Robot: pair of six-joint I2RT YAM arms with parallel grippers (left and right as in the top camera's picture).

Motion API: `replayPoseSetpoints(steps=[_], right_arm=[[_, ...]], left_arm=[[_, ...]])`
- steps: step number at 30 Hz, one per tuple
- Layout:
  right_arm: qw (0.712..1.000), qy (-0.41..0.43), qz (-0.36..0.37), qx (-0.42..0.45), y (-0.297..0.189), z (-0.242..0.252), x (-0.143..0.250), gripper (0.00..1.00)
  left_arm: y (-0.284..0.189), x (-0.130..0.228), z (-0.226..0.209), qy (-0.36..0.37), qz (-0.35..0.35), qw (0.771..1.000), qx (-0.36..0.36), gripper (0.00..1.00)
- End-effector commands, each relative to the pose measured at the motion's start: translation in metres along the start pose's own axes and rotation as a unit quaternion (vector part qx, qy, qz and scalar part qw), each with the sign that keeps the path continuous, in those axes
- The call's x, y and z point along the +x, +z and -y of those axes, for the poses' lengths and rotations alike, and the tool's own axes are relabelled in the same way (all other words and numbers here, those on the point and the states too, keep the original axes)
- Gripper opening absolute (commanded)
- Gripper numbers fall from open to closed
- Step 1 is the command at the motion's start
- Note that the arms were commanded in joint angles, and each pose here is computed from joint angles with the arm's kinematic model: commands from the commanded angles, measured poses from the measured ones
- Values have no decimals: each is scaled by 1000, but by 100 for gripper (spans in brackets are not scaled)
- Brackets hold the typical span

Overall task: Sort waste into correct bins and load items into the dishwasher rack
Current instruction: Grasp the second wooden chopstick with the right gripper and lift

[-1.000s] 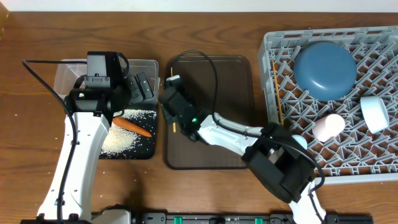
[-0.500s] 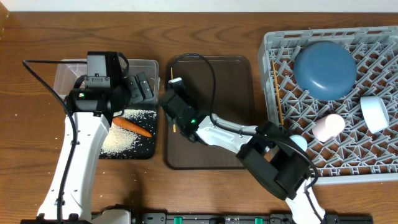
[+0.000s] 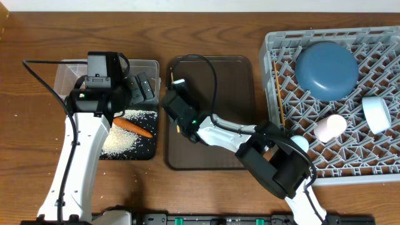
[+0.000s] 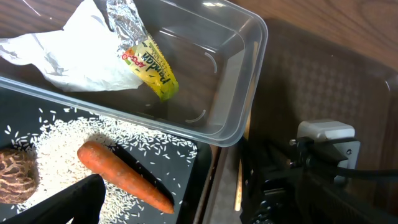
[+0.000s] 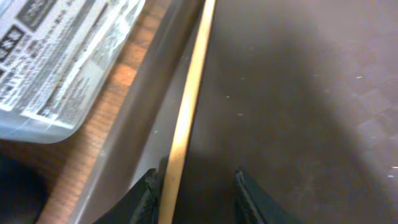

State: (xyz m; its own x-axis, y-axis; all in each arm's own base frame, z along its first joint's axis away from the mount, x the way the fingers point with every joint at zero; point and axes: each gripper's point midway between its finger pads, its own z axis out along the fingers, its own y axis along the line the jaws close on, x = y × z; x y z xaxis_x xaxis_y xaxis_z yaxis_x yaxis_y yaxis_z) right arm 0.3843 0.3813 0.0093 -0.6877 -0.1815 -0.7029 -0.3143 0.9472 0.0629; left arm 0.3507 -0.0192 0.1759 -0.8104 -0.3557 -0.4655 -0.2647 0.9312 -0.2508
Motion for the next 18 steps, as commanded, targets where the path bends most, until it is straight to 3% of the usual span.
replayPoseSetpoints(steps=[1,18], right_arm=[[999,5,11,37,5,14,0,34],[999,4,3,42,6,24,-1,33]], left_arm=[[3,3,-3,1,-5,1000,-5,98],[3,3,-3,1,-5,1000,-5,98]])
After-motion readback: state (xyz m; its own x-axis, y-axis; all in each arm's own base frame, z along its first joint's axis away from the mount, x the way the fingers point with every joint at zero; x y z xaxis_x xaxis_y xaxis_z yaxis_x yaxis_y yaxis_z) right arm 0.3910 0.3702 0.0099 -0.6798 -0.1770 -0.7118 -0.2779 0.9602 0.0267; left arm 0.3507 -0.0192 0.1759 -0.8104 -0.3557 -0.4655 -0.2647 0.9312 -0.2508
